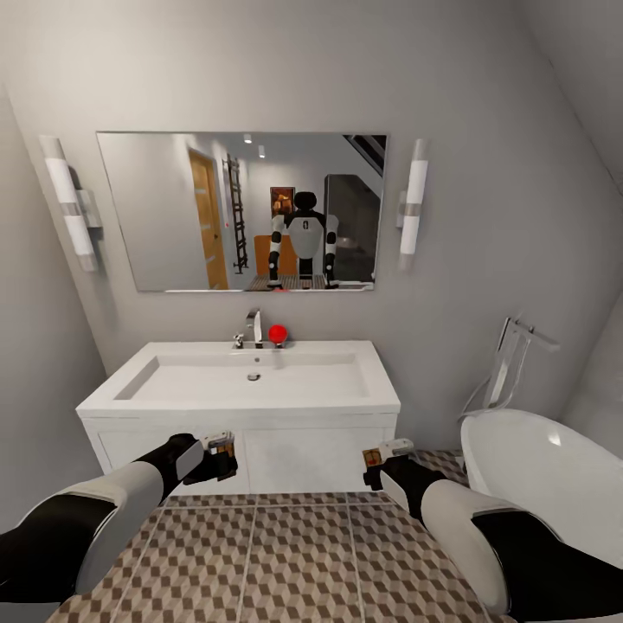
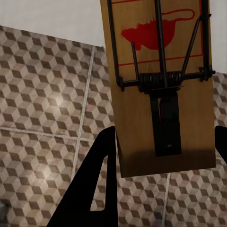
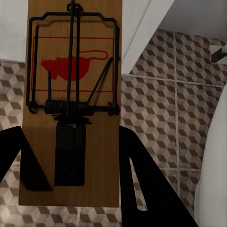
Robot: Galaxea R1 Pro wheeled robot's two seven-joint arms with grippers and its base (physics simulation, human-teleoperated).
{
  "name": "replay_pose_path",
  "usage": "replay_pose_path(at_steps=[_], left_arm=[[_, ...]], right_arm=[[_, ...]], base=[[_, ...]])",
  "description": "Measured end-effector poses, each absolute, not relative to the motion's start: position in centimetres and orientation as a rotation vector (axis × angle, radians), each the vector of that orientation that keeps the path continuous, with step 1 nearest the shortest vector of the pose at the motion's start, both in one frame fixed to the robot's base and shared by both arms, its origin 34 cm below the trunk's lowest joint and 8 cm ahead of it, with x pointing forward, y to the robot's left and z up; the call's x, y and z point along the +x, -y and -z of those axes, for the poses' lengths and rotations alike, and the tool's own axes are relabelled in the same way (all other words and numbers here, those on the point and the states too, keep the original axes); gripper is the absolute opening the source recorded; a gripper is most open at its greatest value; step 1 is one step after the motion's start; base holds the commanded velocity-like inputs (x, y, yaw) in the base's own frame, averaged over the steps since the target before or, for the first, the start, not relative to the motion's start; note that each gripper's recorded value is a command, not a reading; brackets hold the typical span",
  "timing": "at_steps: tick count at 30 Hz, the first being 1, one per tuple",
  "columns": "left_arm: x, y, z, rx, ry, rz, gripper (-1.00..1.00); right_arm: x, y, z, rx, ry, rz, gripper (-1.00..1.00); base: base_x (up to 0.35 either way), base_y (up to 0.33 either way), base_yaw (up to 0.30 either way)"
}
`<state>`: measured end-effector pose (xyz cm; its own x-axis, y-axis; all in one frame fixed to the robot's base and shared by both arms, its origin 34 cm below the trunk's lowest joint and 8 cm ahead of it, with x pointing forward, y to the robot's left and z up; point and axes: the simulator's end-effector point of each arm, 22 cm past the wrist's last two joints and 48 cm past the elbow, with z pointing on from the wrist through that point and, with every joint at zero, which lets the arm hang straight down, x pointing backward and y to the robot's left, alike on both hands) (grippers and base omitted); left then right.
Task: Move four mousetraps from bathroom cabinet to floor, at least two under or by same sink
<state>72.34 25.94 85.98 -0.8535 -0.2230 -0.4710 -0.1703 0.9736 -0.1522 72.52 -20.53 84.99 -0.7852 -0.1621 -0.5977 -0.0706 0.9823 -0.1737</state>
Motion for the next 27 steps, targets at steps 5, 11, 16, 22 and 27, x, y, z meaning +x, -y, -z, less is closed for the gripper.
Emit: replay_pose_path(at_steps=[5,11,16,22,27], left_arm=[[72.34,-25.95,-85.98,-0.278,-2.616,0.143,-1.0],[72.34,-25.95,-85.98,-0.278,-2.616,0.143,-1.0],[72.32,-25.96,-85.97,-0.278,-2.617,0.142,-1.0],[72.22,-26.06,-85.87,-0.272,-2.62,0.134,-1.0],[72.13,-26.66,-85.67,-0.229,-2.621,0.088,-1.0]], right_arm=[[72.51,20.53,-84.99,-0.162,-2.474,0.186,-1.0],[72.51,20.56,-84.99,-0.162,-2.474,0.188,-1.0],[72.51,20.48,-85.0,-0.163,-2.474,0.188,-1.0],[72.54,20.51,-85.03,-0.162,-2.472,0.191,-1.0],[72.58,20.51,-85.06,-0.162,-2.469,0.19,-1.0]], base=[[-0.005,0.0,0.0],[0.0,0.0,0.0],[0.0,0.0,0.0],[0.0,0.0,0.0],[0.0,0.0,0.0]])
